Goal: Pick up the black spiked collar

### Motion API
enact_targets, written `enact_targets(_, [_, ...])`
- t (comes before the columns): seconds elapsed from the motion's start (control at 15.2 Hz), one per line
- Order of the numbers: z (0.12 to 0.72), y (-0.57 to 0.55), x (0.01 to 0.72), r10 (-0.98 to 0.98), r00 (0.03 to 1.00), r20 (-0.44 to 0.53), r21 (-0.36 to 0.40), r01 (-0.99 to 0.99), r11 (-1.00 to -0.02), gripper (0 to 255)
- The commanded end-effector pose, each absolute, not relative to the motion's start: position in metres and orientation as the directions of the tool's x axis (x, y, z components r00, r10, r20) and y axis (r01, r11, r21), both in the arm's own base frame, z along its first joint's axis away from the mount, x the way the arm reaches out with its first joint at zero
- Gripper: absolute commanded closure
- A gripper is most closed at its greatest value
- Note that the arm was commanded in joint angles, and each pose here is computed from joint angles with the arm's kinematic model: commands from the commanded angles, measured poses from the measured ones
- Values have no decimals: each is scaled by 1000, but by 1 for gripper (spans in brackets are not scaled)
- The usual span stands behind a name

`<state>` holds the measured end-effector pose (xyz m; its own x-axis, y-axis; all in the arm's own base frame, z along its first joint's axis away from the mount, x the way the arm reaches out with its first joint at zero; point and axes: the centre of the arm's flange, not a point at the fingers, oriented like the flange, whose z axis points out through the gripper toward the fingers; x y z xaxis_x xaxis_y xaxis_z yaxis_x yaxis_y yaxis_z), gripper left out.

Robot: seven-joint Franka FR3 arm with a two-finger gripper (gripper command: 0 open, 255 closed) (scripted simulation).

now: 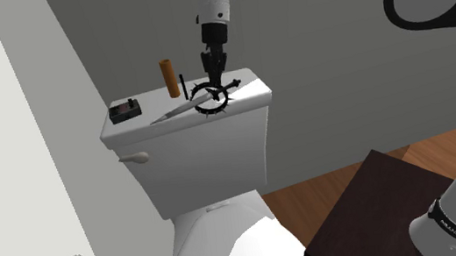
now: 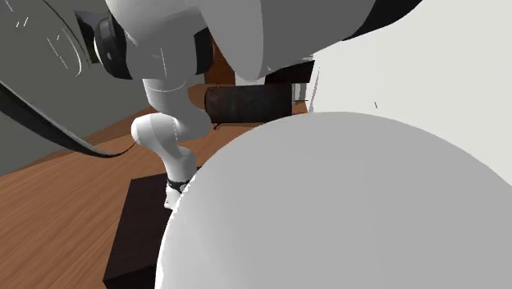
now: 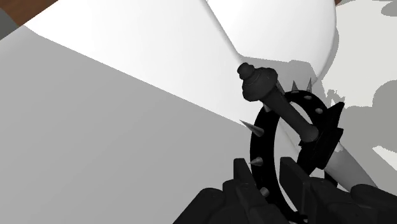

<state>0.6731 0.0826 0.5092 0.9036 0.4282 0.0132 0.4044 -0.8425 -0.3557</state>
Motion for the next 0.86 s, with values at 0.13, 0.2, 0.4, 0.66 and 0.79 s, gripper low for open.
enact_targets(0.13, [530, 82, 673, 428, 904, 13, -356, 404, -843, 255])
enact_targets(0.2, [536, 82, 673, 428, 904, 13, -356, 404, -843, 255])
enact_targets(0.4, [551, 82, 673, 428, 904, 13, -356, 404, -843, 255])
enact_targets(0.66, [573, 82, 673, 428, 904, 13, -356, 404, -843, 255])
enact_targets(0.79, [573, 82, 673, 428, 904, 13, -356, 404, -843, 255])
